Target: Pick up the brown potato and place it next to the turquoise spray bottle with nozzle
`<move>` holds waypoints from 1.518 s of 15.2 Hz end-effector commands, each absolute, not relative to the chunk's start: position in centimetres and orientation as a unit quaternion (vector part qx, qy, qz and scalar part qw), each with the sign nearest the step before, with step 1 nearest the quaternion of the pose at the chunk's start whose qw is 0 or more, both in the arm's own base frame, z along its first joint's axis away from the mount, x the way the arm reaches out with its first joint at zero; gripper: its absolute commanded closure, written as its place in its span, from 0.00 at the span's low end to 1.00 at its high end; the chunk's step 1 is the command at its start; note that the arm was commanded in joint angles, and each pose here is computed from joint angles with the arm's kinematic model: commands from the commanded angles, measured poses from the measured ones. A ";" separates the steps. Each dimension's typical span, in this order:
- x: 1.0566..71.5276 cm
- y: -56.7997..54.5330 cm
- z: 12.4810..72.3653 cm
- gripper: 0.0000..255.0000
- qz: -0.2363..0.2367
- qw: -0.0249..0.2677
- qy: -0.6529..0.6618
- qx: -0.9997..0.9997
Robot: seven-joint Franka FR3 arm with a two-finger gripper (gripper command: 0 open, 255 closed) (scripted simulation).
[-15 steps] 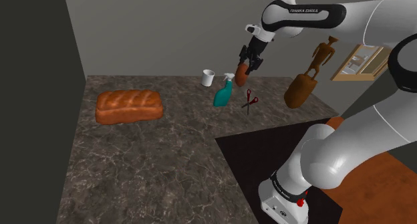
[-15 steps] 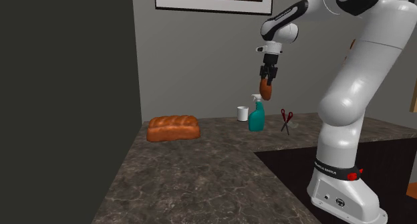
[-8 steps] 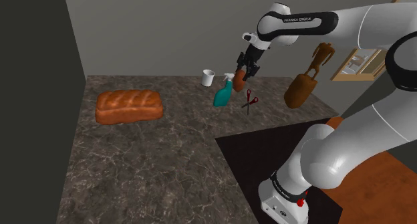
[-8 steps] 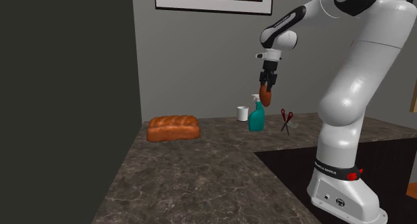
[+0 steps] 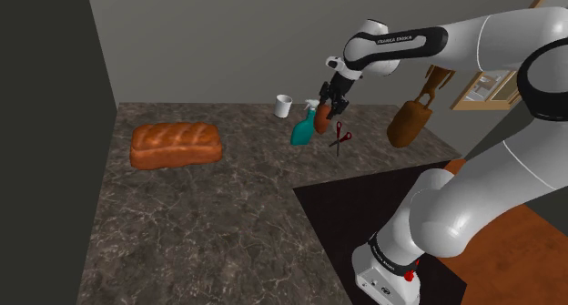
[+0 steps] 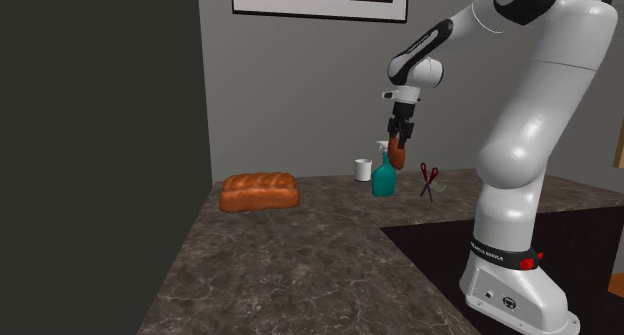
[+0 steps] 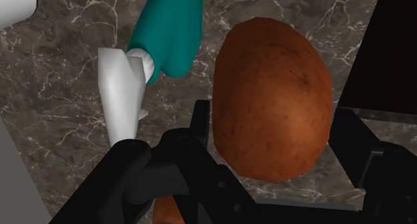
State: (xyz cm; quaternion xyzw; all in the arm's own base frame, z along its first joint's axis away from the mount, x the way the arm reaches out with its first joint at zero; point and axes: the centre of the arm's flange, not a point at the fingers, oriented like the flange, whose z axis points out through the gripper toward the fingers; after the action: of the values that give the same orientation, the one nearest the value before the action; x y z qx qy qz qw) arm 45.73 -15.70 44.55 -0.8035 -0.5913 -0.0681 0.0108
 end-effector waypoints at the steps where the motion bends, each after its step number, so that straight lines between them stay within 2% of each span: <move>1: 45.8 -15.7 43.5 1.00 -0.068 0.011 -0.591 -0.804; 23: 45.8 -15.7 31.8 1.00 -0.068 0.011 -0.591 -0.804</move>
State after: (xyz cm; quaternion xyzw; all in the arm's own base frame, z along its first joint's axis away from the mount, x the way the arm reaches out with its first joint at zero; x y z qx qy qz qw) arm 45.80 -15.83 32.43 -0.8035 -0.5914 -0.0681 0.0108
